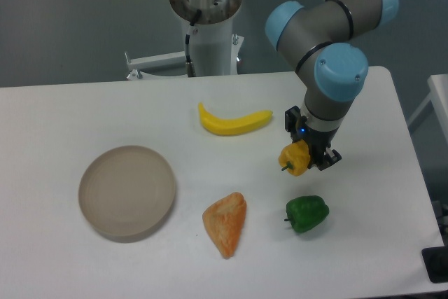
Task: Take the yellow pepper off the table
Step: 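Lift the yellow pepper and carry it back toward the green pepper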
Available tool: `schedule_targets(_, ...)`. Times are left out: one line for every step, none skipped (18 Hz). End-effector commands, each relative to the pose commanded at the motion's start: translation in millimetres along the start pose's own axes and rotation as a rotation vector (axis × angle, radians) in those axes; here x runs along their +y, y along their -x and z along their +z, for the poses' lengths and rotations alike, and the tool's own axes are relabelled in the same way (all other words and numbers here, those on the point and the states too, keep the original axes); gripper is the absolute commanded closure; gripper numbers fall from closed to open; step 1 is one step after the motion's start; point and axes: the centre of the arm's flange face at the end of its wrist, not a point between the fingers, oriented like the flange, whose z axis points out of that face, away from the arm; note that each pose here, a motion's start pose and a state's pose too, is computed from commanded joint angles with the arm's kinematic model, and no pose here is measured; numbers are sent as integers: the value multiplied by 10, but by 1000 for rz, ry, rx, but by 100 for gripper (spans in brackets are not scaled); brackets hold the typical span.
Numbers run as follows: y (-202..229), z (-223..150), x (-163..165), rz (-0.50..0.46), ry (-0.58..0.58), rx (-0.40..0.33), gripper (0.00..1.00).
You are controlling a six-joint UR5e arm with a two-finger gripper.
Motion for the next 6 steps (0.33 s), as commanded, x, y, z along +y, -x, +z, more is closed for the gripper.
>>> schedule_targets(-5,7,-9,2,2,1,100)
schedule_targets(-2,7,0,0,0,2,100)
schedule_targets(-8,15,-10,2,0,3,100)
schedule_targets(-5,15,2,0,2,3,100)
schedule_targets(-5,15,2,0,2,3,100)
schedule_targets(-2,12,2,0,2,0,100)
